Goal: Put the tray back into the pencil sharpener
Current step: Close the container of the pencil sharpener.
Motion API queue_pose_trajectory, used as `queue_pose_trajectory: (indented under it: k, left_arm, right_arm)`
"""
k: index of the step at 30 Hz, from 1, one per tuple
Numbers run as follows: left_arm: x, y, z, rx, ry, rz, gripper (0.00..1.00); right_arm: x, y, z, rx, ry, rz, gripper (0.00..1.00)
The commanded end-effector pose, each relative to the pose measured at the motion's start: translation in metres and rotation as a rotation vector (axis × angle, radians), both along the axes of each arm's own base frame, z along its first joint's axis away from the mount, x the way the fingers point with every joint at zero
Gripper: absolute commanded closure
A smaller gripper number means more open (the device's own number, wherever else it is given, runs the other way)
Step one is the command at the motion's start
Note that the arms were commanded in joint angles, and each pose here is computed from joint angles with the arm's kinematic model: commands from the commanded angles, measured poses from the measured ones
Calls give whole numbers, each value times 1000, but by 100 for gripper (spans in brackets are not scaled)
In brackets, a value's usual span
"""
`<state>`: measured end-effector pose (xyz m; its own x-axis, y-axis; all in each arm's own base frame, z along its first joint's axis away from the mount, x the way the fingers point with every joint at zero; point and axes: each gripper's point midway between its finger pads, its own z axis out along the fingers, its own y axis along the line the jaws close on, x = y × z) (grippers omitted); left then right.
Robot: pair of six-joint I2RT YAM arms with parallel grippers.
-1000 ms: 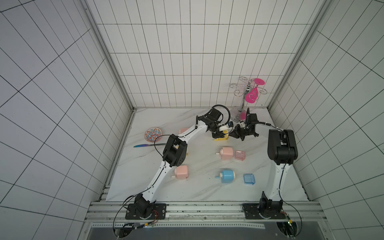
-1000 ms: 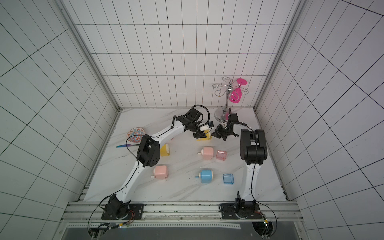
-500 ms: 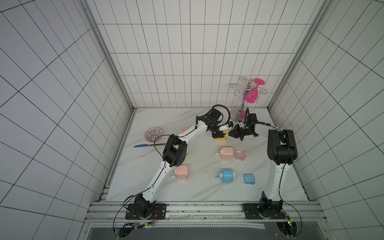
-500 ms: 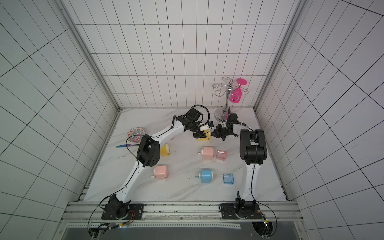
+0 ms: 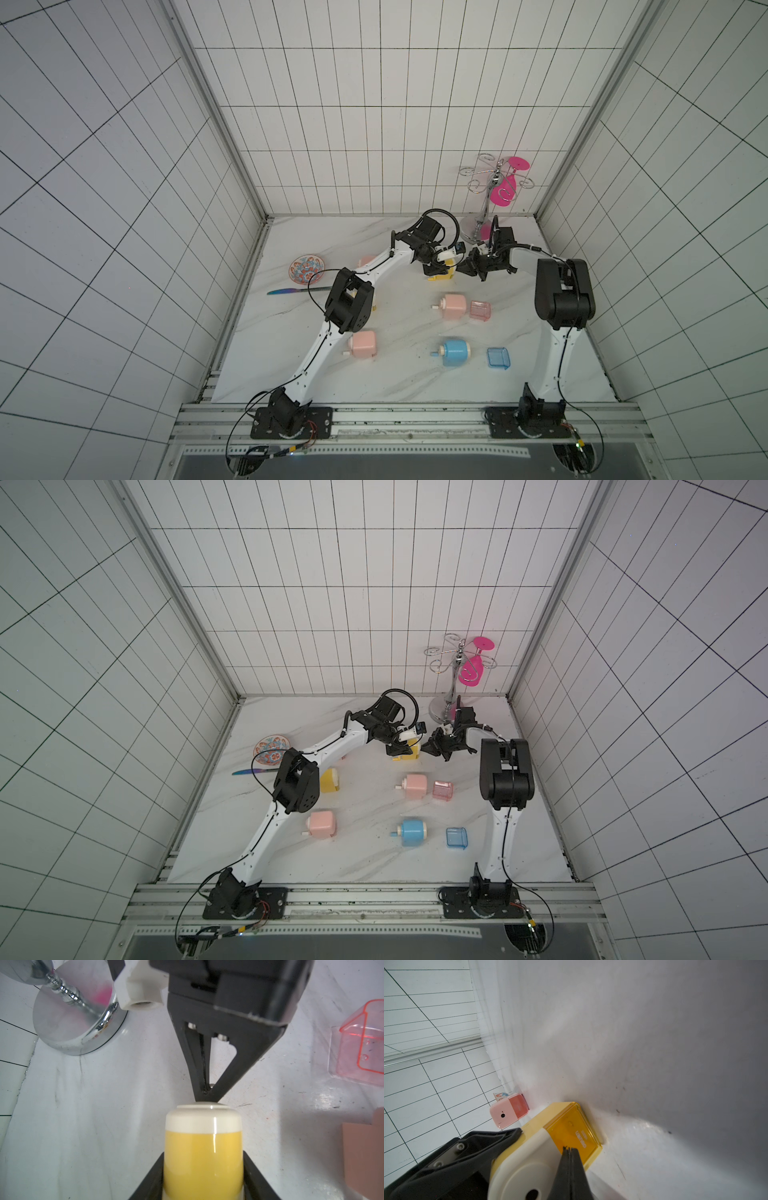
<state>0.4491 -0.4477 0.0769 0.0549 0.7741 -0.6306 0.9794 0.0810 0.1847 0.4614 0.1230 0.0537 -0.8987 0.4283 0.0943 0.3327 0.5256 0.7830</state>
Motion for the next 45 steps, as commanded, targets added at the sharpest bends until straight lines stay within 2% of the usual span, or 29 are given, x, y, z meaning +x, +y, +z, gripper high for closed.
queue_pose_trajectory:
  k: [1,3,9,12,16,23,34,42,45]
  left_arm:
    - [-2,-5,3,-21,-9,-20,50]
    - [-2,-6,4,-27,-9,-20,46]
    - [2,-8,20,-48,-51,-18,19]
    - [5,-8,29,-55,-81,-10,11]
    - [8,-8,42,-69,-112,-7,7]
    - [10,-7,44,-67,-130,-4,8]
    - [11,-3,21,-18,-118,1,11]
    - [8,-4,8,-10,-84,-4,26]
    - [7,-3,3,-5,-75,-4,28]
  right_arm:
    - [-7,-14,4,-29,23,-48,96]
    - [-7,-18,5,-42,17,-58,93]
    - [-8,-26,9,-59,7,-78,92]
    - [-7,-28,11,-59,2,-82,91]
    - [-6,-29,14,-59,-6,-83,91]
    - [-4,-23,3,-53,27,-70,91]
    - [-6,6,-12,-72,73,13,92]
    - [-5,4,-12,-81,68,11,92]
    - [-5,2,-12,-83,68,6,92]
